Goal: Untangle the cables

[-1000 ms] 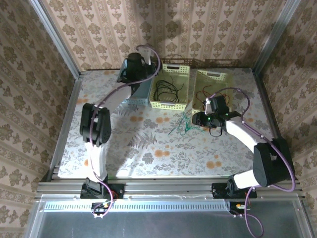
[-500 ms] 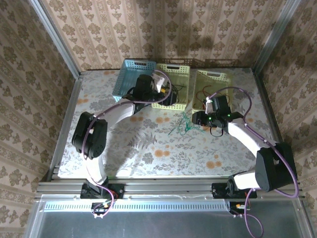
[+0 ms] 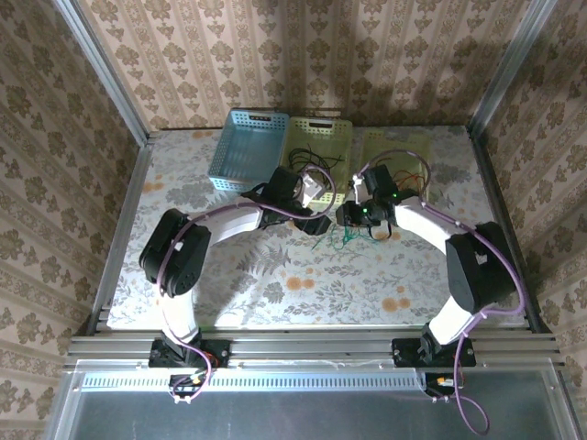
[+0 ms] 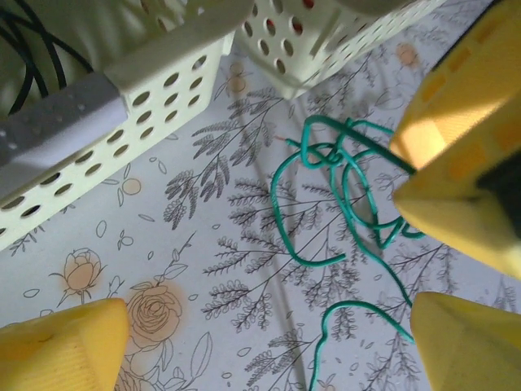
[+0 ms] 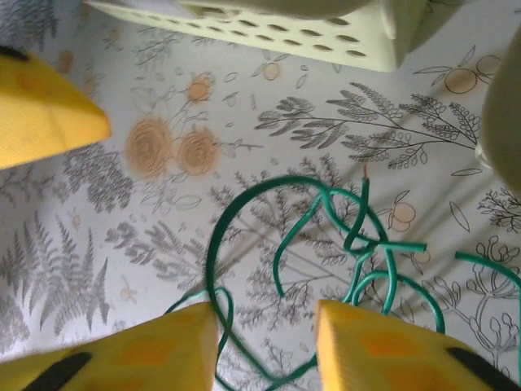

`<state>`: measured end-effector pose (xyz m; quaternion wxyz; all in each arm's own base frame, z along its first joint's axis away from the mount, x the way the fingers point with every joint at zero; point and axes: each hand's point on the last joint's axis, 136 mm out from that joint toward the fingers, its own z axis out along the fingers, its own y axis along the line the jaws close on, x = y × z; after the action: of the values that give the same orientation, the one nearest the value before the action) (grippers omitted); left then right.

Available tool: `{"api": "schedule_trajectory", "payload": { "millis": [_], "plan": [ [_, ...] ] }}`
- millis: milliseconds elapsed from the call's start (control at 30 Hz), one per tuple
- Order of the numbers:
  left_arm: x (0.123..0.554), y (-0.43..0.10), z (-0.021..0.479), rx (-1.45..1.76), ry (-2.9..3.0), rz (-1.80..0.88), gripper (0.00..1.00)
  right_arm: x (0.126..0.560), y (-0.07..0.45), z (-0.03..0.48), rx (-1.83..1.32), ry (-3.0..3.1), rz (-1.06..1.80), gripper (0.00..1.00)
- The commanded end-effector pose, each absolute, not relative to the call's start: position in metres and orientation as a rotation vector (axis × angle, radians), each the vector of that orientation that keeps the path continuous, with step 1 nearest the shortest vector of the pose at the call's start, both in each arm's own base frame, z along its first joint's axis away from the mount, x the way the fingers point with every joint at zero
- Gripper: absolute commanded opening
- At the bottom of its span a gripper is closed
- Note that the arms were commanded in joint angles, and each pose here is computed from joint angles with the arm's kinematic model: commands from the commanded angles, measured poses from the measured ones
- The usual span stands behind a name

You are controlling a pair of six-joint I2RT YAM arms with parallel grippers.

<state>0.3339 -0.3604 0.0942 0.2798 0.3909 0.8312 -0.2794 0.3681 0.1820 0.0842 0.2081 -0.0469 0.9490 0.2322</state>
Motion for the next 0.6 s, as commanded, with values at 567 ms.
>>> {"api": "schedule_trajectory", "payload": {
  "millis": [567],
  "plan": [
    [0.335,-0.382,-0.002,1.172,2.338,-0.586,0.58,0.369,0.171,0.165,0.095,2.302,1.133,0.02]
  ]
}}
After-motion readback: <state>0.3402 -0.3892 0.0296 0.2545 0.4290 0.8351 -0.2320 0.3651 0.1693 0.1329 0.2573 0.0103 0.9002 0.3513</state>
